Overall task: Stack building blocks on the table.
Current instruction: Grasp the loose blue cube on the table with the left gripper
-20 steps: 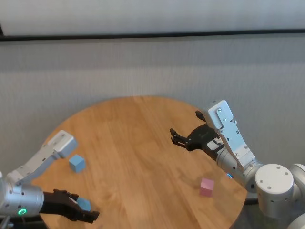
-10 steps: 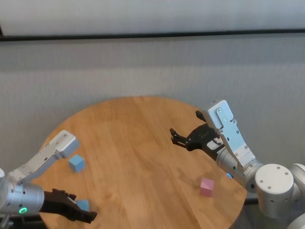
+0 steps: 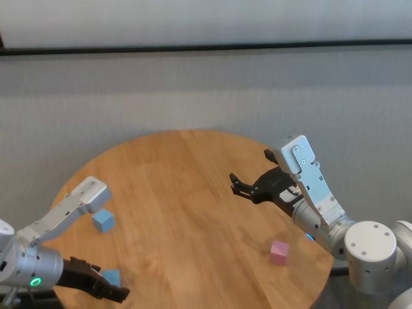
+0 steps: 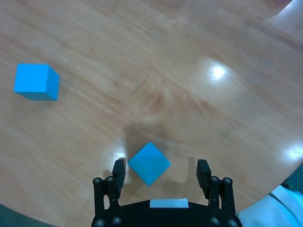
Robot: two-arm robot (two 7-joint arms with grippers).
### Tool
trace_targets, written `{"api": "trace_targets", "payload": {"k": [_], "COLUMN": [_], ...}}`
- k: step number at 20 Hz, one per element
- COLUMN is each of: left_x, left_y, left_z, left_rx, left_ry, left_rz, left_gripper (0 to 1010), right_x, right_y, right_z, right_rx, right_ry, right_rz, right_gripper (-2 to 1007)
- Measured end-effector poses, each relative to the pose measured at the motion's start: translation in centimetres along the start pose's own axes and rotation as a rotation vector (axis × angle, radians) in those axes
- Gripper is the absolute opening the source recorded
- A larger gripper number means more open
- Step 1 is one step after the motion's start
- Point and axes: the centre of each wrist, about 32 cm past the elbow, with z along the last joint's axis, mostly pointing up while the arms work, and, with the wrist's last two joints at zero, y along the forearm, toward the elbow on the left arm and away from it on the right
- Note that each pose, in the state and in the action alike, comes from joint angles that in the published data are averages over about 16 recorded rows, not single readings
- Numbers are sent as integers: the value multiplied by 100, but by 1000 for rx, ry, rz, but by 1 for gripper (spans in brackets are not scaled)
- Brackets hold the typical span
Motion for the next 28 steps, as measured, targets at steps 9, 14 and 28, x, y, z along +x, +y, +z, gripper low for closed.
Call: {"api": "trace_targets", "payload": {"k": [9,14,28], "left_x": [-6,-3,7], "left_y": [-56,-85,-132], "left_z": [79,105,147], "left_rx": [31,36,54], "left_ry": [24,35,46], "left_rz": [23,28,23], "left_gripper": [1000,1000,982], "right_x": [0,0,0], "right_y": [0,0,0], "right_z": [0,0,0], "right_rx": [0,0,0], "right_ry": [0,0,0], "right_rz": [0,0,0], "right_gripper": [1005,1005,1004]}}
